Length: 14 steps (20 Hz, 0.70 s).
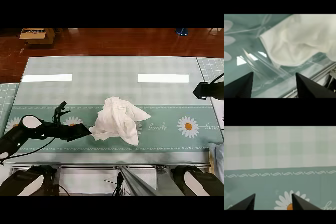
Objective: Fold the shirts.
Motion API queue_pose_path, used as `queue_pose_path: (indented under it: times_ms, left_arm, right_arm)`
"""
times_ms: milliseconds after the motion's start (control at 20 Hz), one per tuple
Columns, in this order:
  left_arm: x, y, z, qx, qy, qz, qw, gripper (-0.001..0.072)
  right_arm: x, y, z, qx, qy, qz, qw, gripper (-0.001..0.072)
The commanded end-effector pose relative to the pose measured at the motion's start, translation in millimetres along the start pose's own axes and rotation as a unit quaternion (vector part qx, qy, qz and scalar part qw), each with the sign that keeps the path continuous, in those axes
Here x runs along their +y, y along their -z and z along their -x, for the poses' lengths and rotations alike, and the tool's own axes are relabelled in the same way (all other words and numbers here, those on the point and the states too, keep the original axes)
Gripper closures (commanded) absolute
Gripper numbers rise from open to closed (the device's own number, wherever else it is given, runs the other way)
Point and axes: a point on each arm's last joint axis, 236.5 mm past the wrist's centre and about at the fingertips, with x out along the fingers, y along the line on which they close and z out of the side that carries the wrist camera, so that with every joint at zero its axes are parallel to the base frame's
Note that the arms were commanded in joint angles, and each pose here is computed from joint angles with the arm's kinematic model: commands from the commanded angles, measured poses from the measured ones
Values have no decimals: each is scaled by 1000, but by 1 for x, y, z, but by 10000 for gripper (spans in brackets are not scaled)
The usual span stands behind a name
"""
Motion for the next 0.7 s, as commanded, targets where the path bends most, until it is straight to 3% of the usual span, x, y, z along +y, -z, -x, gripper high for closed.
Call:
queue_pose_path:
  times_ms: [0,150,350,400,650]
  left_arm:
    - [17,0,-21,21,6,31,999,117]
    - [4,-11,-34,13,57,48,997,133]
    - [-6,-23,-41,2,89,59,994,510]
    - [-7,-21,-41,8,93,50,994,670]
    - [-9,-18,-40,13,97,37,995,688]
  right_arm:
    - [-7,4,-1,3,-12,-20,1000,181]
    - [-5,4,-1,3,-18,-23,1000,181]
    - [-2,8,-1,13,-24,-29,999,181]
    - [-2,9,-1,14,-24,-30,999,181]
    - [0,24,-15,39,-44,-59,997,233]
